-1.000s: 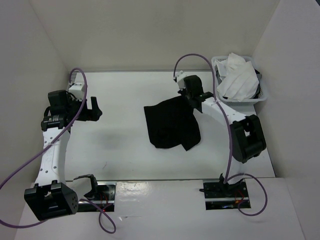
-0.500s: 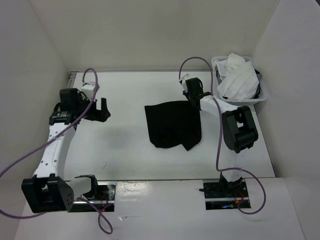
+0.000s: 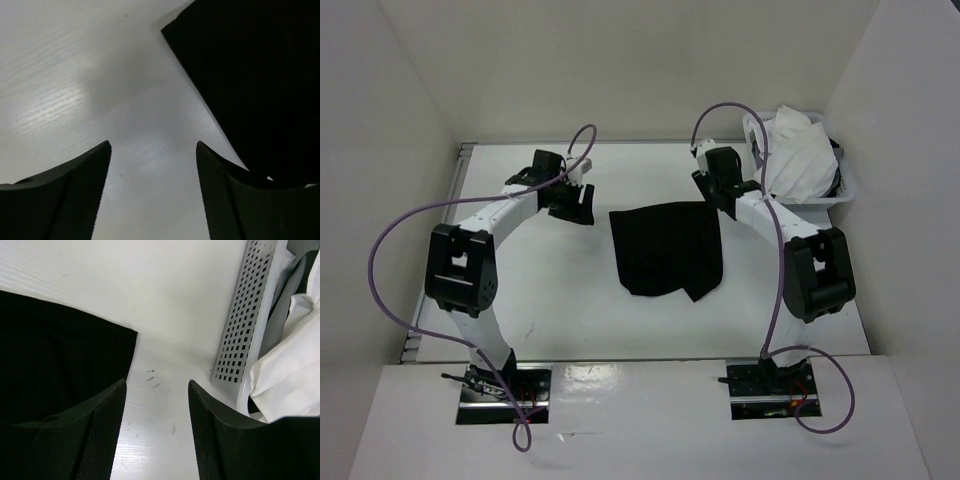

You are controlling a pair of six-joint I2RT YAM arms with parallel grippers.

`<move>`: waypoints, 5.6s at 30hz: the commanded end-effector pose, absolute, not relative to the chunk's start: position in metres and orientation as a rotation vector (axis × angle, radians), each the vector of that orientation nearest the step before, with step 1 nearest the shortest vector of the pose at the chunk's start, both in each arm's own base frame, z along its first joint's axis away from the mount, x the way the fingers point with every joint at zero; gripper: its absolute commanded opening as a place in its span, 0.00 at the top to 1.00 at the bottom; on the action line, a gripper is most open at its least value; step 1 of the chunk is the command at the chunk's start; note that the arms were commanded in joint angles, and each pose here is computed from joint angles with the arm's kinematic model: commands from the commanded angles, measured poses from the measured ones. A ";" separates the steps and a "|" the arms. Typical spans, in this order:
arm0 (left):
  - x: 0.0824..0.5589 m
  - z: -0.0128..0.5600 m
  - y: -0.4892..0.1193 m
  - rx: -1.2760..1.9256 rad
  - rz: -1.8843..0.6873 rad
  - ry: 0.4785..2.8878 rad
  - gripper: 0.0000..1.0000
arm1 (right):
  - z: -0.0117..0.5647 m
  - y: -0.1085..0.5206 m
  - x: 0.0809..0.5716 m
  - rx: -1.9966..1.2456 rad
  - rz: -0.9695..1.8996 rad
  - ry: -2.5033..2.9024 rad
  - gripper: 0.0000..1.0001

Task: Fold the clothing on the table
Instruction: Flatten the skirt out

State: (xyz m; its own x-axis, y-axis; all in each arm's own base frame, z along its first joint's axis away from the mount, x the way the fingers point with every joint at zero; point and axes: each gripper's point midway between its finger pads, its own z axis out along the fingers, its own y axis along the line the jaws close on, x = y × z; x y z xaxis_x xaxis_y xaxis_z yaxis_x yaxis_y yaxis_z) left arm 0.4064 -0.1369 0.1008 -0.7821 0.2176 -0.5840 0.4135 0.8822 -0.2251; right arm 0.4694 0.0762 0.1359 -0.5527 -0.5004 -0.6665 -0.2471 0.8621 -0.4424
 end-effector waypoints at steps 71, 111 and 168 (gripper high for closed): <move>0.468 0.033 -0.217 0.278 -0.609 2.518 0.91 | 0.045 0.100 0.498 -0.521 -0.146 2.360 0.41; 0.468 0.018 -0.224 0.327 -0.621 2.548 1.00 | -0.003 0.106 0.498 -0.645 0.080 2.474 1.00; 0.350 0.208 -0.148 0.680 -0.404 2.015 1.00 | 0.169 0.202 0.344 -0.971 0.272 2.003 1.00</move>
